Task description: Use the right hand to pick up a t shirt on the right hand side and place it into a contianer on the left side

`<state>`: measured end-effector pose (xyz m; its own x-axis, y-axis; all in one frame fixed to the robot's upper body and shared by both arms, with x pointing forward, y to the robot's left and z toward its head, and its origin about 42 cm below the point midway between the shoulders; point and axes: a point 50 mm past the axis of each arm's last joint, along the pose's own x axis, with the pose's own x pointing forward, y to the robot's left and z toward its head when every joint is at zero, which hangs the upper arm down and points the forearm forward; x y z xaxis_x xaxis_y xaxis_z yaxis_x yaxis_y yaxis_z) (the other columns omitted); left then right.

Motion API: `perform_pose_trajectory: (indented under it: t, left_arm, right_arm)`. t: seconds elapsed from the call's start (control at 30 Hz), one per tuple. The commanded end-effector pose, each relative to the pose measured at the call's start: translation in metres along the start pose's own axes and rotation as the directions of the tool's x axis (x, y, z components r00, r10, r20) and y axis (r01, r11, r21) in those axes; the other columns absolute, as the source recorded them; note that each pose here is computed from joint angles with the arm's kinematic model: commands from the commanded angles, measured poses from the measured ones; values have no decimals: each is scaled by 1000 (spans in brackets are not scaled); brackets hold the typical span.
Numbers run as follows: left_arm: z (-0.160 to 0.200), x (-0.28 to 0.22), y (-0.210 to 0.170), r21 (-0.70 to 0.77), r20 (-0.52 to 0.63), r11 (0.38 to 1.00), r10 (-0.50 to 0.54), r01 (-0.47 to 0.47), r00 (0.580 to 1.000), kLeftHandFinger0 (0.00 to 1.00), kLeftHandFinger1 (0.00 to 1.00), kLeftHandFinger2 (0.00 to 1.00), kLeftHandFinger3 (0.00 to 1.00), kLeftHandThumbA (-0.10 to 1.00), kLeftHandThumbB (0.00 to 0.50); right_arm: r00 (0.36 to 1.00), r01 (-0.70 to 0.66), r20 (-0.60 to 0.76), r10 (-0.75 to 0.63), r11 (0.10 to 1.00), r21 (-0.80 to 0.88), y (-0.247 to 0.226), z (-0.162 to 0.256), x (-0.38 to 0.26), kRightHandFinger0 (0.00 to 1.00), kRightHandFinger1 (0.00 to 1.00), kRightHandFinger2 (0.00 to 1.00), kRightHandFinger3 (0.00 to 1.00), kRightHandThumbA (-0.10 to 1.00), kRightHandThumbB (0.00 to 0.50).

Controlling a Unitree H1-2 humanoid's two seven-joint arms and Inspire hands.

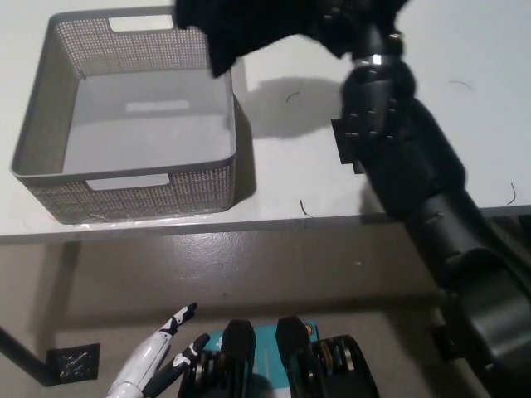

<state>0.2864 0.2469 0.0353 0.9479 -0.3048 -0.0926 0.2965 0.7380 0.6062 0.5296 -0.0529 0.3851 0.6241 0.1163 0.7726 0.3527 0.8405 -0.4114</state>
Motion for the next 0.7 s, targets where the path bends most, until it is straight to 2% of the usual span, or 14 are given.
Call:
perform_pose_trajectory:
  t: [0.0,0.03,0.07,0.13,0.17,0.2,0.27,0.3,0.43,0.47,0.5,0.57,0.6,0.67]
  left_arm:
    - [8,5,4,14,48,1000,-14,13,999,1000,1000,1000,1000,1000,315]
    - [8,6,4,17,49,1000,-17,16,999,1000,1000,1000,1000,1000,314]
    - [11,7,3,24,41,999,-29,28,999,1000,1000,1000,1000,1000,327]
    - [13,8,2,25,45,999,-43,42,998,1000,1000,1000,1000,1000,323]
    - [15,9,0,26,55,999,-42,40,998,1000,1000,1000,1000,1000,317]
    - [17,10,0,28,62,999,-47,45,997,1000,1000,1000,1000,1000,312]
    - [21,13,-2,36,73,998,-48,46,996,1000,1000,1000,1000,1000,308]
    - [23,14,-2,49,79,998,-49,46,996,1000,1000,1000,1000,1000,302]
    - [29,20,-7,51,93,997,-61,57,994,1000,1000,1000,1000,1000,297]
    - [31,22,-10,59,97,996,-70,64,993,1000,1000,1000,1000,1000,295]
    - [33,23,-12,56,104,996,-72,67,992,1000,1000,1000,1000,1000,281]
    - [35,25,-13,61,107,995,-82,75,991,1000,1000,1000,1000,1000,285]
    - [37,27,-14,65,110,994,-90,83,990,1000,1000,1000,1000,1000,302]
    - [39,28,-14,77,114,993,-99,91,989,1000,1000,1000,1000,1000,331]
  right_arm:
    - [987,3,161,-14,997,71,10,62,39,251,450,705,817,-100,129]
    - [986,2,165,-15,997,75,10,63,38,254,449,701,817,-100,127]
    - [985,-56,167,40,994,97,27,77,37,327,496,735,875,-100,76]
    - [983,-83,171,63,990,113,36,84,33,275,443,691,893,-100,72]
    - [983,-94,167,75,990,106,42,86,31,155,322,591,888,-100,61]
    - [982,-119,157,102,987,105,49,89,29,90,280,544,894,-100,61]
    - [980,-142,153,125,984,104,52,91,27,200,383,609,904,-100,59]
    - [975,-185,144,168,976,113,64,97,24,317,473,682,925,-100,60]
    - [966,-240,122,226,964,116,83,102,15,409,524,712,933,-100,70]
    - [966,-244,115,231,963,112,83,99,14,420,534,719,934,-100,68]
    - [956,-284,109,273,953,102,95,99,7,302,439,637,939,-100,46]
    - [942,-335,76,327,935,120,103,96,3,295,426,640,959,-100,17]
    - [941,-338,74,331,933,125,105,94,0,362,476,684,932,-100,36]
    - [917,-399,46,396,908,128,110,92,-2,570,656,847,948,-100,5]
